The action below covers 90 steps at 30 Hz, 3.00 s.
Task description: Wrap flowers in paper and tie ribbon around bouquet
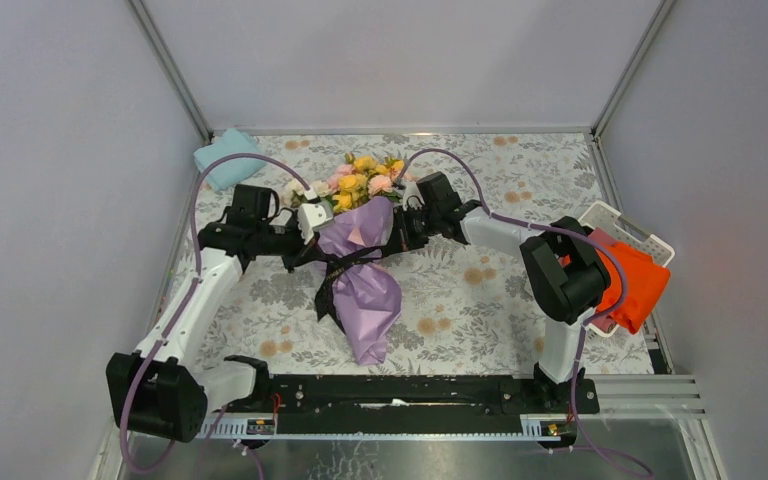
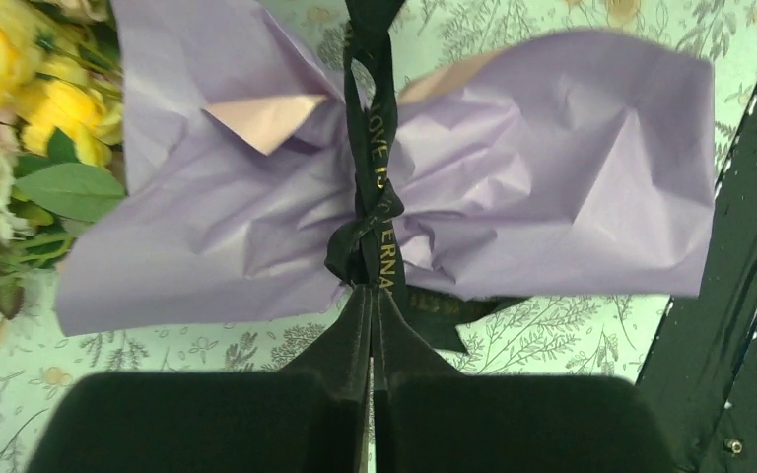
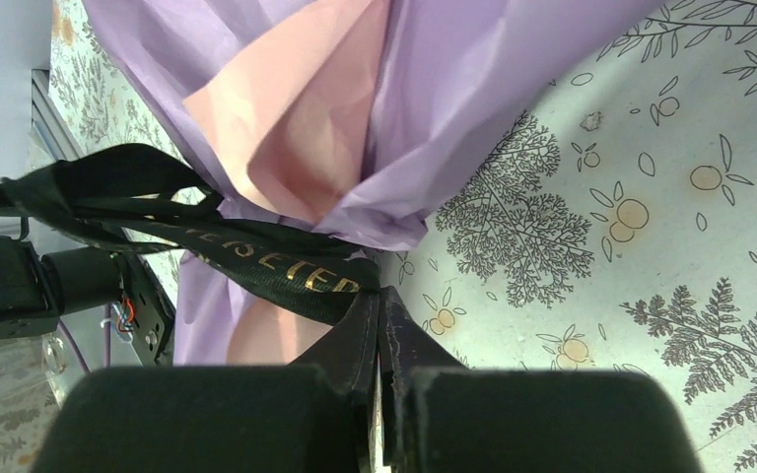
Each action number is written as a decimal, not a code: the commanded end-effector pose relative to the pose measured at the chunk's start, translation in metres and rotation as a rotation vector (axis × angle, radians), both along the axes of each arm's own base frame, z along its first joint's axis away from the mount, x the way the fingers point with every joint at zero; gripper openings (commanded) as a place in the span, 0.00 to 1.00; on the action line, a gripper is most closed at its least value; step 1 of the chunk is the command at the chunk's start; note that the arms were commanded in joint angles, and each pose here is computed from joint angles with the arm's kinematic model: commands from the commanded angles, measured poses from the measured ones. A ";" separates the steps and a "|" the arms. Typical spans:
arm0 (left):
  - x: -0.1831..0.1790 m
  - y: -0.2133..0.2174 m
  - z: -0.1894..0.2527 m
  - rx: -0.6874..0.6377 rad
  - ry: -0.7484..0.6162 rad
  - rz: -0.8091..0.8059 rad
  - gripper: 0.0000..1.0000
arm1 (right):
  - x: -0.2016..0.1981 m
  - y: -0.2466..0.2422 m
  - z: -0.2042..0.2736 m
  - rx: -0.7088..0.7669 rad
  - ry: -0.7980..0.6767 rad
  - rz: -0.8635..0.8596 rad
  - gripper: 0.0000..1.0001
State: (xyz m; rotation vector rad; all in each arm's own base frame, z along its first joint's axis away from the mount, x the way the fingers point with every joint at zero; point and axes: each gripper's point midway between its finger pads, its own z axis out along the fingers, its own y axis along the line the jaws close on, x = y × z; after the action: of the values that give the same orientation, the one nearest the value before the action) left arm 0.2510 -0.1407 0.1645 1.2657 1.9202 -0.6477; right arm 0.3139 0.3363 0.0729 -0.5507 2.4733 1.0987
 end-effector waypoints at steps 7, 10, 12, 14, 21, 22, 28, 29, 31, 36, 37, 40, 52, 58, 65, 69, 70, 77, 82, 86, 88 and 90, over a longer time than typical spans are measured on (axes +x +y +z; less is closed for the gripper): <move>0.061 0.017 0.050 -0.184 -0.107 0.310 0.00 | 0.002 -0.010 -0.005 -0.031 -0.028 -0.001 0.00; 0.073 0.017 0.046 -0.228 -0.114 0.369 0.00 | -0.004 -0.015 -0.013 -0.051 -0.012 0.003 0.00; 0.084 0.023 0.028 -0.211 -0.125 0.415 0.00 | -0.009 -0.018 -0.018 -0.057 0.003 0.006 0.00; 0.101 0.033 0.016 -0.168 -0.223 0.438 0.00 | -0.016 -0.021 -0.023 -0.064 0.027 0.013 0.00; 0.132 0.074 -0.020 0.086 -0.481 0.427 0.00 | -0.042 -0.031 -0.042 -0.079 0.106 0.019 0.00; 0.134 0.077 -0.019 0.098 -0.500 0.426 0.00 | -0.047 -0.033 -0.046 -0.088 0.120 0.020 0.00; 0.124 0.079 -0.035 0.130 -0.476 0.378 0.00 | -0.067 -0.045 -0.065 -0.117 0.178 0.012 0.00; 0.122 0.079 -0.038 0.137 -0.475 0.374 0.00 | -0.069 -0.045 -0.066 -0.120 0.184 0.013 0.00; 0.122 0.082 -0.042 0.151 -0.492 0.369 0.00 | -0.071 -0.047 -0.068 -0.127 0.191 0.016 0.00; 0.122 0.078 -0.035 0.136 -0.499 0.345 0.00 | -0.068 -0.046 -0.064 -0.127 0.171 0.023 0.00; 0.120 0.075 -0.031 0.124 -0.493 0.331 0.00 | -0.065 -0.045 -0.061 -0.126 0.160 0.026 0.00; 0.105 0.054 -0.013 0.056 -0.465 0.250 0.00 | -0.053 -0.042 -0.039 -0.119 0.081 0.053 0.20; 0.069 0.005 0.025 -0.161 -0.322 0.163 0.00 | 0.015 0.071 0.126 0.315 -0.605 0.265 0.57; 0.066 0.005 0.032 -0.173 -0.313 0.171 0.00 | 0.001 0.129 0.136 0.469 -0.777 0.385 0.67; 0.066 0.002 0.038 -0.205 -0.297 0.181 0.00 | 0.006 0.151 0.111 0.500 -0.731 0.376 0.49; 0.065 0.002 0.038 -0.203 -0.290 0.178 0.00 | 0.013 0.151 0.105 0.491 -0.718 0.331 0.14; 0.065 0.002 0.037 -0.196 -0.286 0.179 0.00 | 0.013 0.151 0.105 0.491 -0.712 0.328 0.08; 0.073 0.053 -0.016 0.152 -0.290 0.123 0.53 | 0.014 0.146 0.100 0.479 -0.682 0.315 0.00; 0.064 0.057 -0.041 0.215 -0.251 -0.028 0.51 | 0.022 0.141 0.096 0.468 -0.647 0.272 0.00; 0.057 0.055 -0.062 0.260 -0.241 -0.131 0.54 | 0.024 0.138 0.094 0.471 -0.638 0.262 0.00; 0.055 0.049 -0.069 0.282 -0.250 -0.169 0.55 | 0.023 0.138 0.093 0.470 -0.634 0.266 0.00; 0.061 0.042 -0.065 0.268 -0.269 -0.155 0.55 | 0.022 0.138 0.092 0.471 -0.633 0.272 0.00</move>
State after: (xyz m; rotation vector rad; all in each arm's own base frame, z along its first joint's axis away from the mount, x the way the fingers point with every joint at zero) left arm 0.3094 -0.0891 0.0975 1.4972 1.8271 -0.3188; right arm 0.3272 0.4721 0.1434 -0.9488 1.6507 1.3072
